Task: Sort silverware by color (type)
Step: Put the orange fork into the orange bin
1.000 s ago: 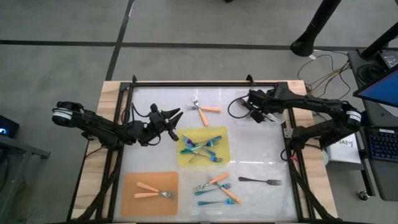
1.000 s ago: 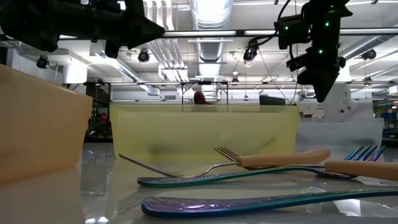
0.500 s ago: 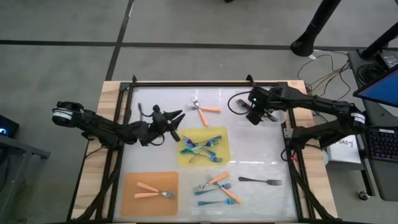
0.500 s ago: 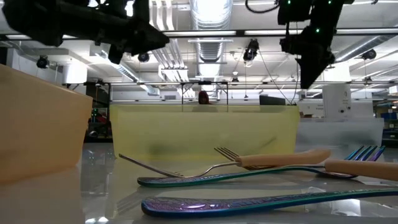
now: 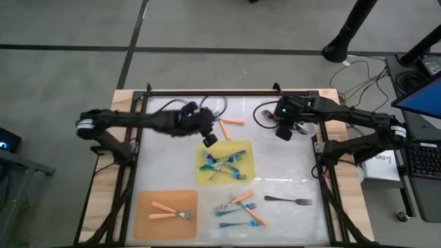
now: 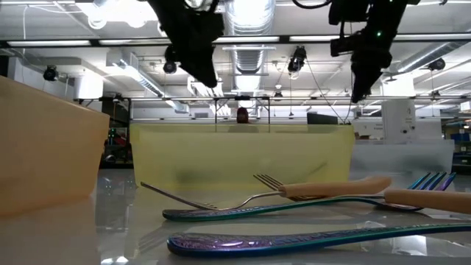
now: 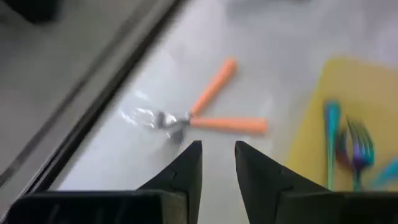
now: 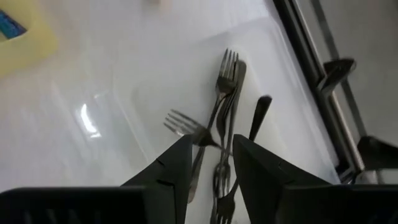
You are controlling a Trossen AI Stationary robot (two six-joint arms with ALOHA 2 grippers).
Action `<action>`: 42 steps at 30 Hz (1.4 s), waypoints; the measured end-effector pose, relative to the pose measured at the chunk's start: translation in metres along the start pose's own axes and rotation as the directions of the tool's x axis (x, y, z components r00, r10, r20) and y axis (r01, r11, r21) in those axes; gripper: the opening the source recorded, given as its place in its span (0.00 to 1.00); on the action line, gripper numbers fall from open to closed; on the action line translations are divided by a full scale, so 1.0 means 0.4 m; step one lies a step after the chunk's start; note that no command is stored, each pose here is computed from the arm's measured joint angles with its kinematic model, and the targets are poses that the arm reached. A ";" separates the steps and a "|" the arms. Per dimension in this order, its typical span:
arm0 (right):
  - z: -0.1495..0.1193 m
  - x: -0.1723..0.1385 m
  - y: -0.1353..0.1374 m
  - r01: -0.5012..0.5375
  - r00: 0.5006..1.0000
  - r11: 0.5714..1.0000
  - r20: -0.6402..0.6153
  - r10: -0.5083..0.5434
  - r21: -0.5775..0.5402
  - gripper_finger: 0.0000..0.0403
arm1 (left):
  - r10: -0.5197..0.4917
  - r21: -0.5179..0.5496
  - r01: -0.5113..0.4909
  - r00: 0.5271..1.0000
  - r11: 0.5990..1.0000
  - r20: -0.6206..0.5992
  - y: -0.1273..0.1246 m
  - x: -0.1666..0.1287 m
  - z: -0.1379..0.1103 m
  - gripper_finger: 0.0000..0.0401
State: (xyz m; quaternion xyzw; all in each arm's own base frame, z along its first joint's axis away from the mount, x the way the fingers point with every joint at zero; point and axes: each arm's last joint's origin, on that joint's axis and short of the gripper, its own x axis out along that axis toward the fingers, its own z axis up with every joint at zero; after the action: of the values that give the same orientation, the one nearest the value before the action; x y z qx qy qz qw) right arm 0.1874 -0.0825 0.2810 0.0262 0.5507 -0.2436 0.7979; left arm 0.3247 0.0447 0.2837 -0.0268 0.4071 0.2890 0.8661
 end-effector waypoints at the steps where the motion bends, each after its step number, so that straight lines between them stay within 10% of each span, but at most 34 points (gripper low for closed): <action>1: 0.002 0.001 0.000 0.001 1.000 1.000 0.008 -0.001 -0.011 0.27 | -0.037 0.028 0.038 0.998 0.999 -0.056 0.005 0.014 0.016 0.19; 7: 0.009 0.002 0.000 0.004 0.999 1.000 0.041 -0.004 -0.019 0.27 | -0.297 -0.035 0.297 0.930 0.954 -0.216 0.007 0.133 0.068 0.19; 19: 0.024 0.005 0.000 0.003 0.994 0.999 0.105 -0.007 0.035 0.27 | -0.176 -0.357 0.043 0.921 0.933 -0.349 0.056 0.342 0.055 0.19; 42: 0.006 0.028 0.006 0.004 0.998 1.000 0.067 -0.005 0.015 0.26 | -0.115 -0.601 -0.110 0.939 0.792 -0.324 0.055 0.399 0.045 0.21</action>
State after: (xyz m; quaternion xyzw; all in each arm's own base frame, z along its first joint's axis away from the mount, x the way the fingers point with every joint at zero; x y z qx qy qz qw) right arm 0.1937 -0.0851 0.2714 0.0226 0.5219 -0.2501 0.8152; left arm 0.4058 0.1445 0.1850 -0.3553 0.4366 0.3945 0.7263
